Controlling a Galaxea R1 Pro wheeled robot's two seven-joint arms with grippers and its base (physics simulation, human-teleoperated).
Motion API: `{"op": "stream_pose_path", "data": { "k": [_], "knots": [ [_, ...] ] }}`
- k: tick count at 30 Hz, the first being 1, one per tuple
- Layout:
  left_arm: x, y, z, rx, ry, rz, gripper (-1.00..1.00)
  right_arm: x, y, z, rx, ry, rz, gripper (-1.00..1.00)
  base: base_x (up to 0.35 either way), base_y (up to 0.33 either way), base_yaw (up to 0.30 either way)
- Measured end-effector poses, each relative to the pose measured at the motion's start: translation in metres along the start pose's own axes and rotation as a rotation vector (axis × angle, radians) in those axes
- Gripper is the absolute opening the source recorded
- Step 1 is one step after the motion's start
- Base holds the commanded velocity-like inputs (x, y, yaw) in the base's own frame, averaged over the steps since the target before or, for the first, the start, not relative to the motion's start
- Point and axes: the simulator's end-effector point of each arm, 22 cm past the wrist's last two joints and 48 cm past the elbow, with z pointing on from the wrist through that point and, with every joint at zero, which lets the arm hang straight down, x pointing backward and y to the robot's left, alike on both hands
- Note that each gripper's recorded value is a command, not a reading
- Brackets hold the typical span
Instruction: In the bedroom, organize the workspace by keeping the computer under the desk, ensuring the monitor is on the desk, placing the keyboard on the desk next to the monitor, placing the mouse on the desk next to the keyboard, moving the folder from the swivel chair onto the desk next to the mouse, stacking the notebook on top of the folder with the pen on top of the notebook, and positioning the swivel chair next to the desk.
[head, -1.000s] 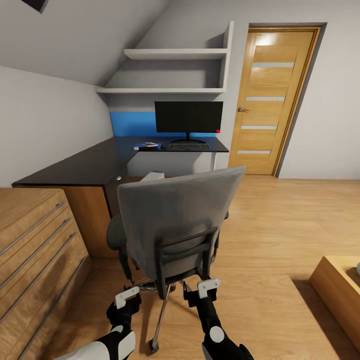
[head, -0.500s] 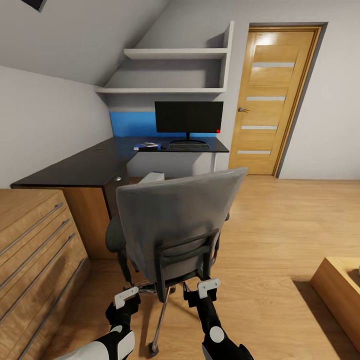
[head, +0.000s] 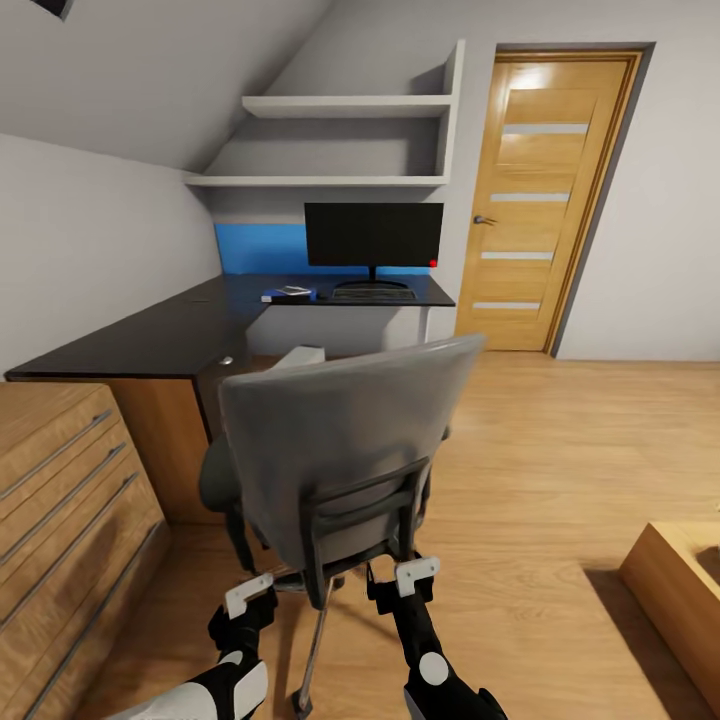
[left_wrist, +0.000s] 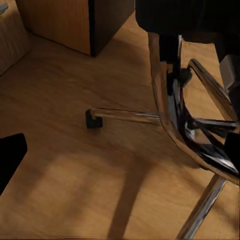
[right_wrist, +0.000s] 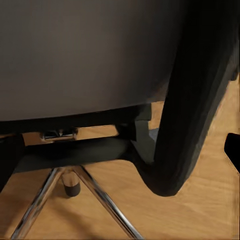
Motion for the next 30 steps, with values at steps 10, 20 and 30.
{"op": "stream_pose_path", "data": {
  "k": [10, 20, 30],
  "knots": [
    [-0.0049, -0.0013, -0.0001, 0.005, -0.022, 0.000, 1.00, 0.0000, 0.0000, 0.0000, 0.000, 0.000, -0.001, 1.00, 0.000, -0.292, 0.000],
    [-0.0057, -0.0032, -0.0004, 0.012, -0.025, 0.009, 1.00, -0.0004, 0.0001, -0.0002, -0.001, -0.001, -0.001, 1.00, 0.142, -0.153, 0.000],
    [-0.0063, -0.0012, -0.0005, 0.005, -0.028, 0.002, 1.00, -0.0003, 0.0000, -0.0003, 0.000, 0.000, 0.000, 1.00, 0.247, -0.162, 0.000]
  ]
}}
